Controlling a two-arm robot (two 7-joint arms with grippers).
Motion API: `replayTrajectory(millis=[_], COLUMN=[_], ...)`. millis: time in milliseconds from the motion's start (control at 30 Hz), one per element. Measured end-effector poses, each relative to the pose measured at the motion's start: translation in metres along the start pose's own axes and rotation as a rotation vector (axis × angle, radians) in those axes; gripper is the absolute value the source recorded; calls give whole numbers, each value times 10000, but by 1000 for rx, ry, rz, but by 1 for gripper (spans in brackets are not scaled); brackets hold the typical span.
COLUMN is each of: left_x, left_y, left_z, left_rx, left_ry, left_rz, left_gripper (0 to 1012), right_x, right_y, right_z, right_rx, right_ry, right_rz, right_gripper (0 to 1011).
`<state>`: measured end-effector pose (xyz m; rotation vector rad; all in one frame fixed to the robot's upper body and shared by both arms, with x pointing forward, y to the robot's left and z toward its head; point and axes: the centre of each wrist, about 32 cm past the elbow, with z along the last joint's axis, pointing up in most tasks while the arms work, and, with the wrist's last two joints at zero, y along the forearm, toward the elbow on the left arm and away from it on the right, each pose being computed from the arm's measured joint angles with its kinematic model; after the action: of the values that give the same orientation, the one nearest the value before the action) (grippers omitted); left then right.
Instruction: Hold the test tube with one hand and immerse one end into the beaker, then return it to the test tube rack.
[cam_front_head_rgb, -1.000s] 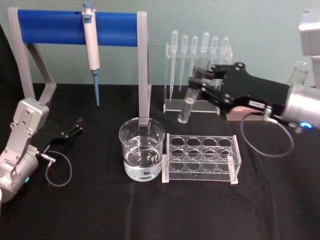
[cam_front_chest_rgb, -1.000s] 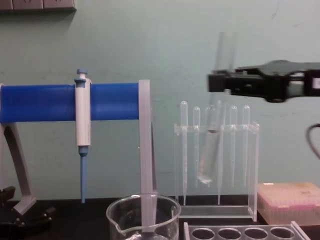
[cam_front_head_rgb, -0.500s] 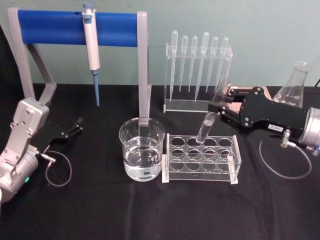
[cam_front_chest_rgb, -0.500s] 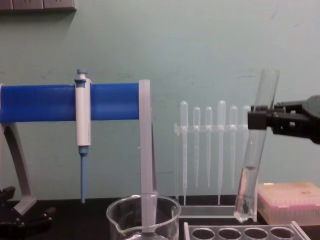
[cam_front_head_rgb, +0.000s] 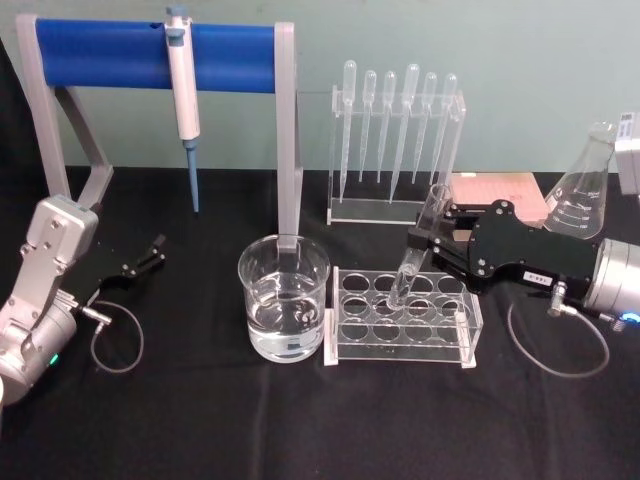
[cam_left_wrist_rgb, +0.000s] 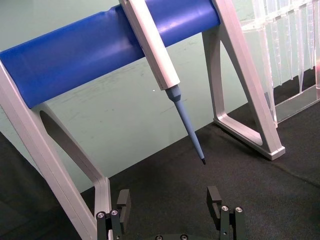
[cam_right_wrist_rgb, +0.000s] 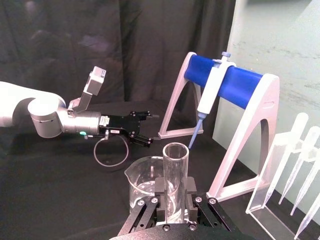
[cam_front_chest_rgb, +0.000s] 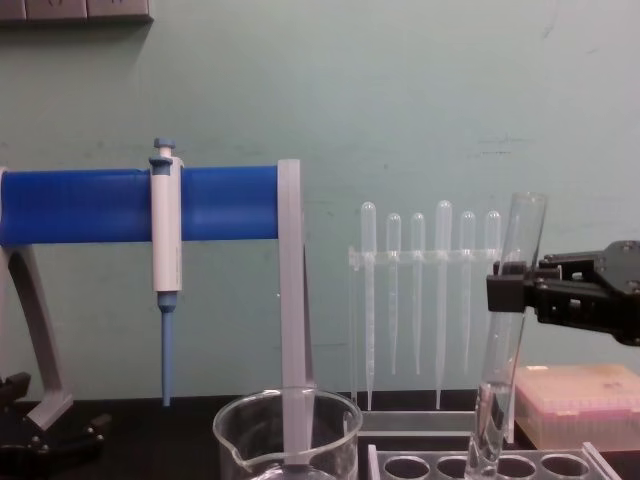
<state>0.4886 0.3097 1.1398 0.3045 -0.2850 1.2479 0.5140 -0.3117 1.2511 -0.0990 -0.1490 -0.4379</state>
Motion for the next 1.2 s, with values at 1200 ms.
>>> replayTrajectory(millis=[1200], left_x=[0], left_y=[0], left_z=[0], left_rx=[0], left_ry=[0], left_rz=[0], left_gripper=[1000], right_x=[-79], right_y=[80], right_z=[-442], right_rx=[-28], right_ry=[6], right_rz=[-12], right_gripper=[236])
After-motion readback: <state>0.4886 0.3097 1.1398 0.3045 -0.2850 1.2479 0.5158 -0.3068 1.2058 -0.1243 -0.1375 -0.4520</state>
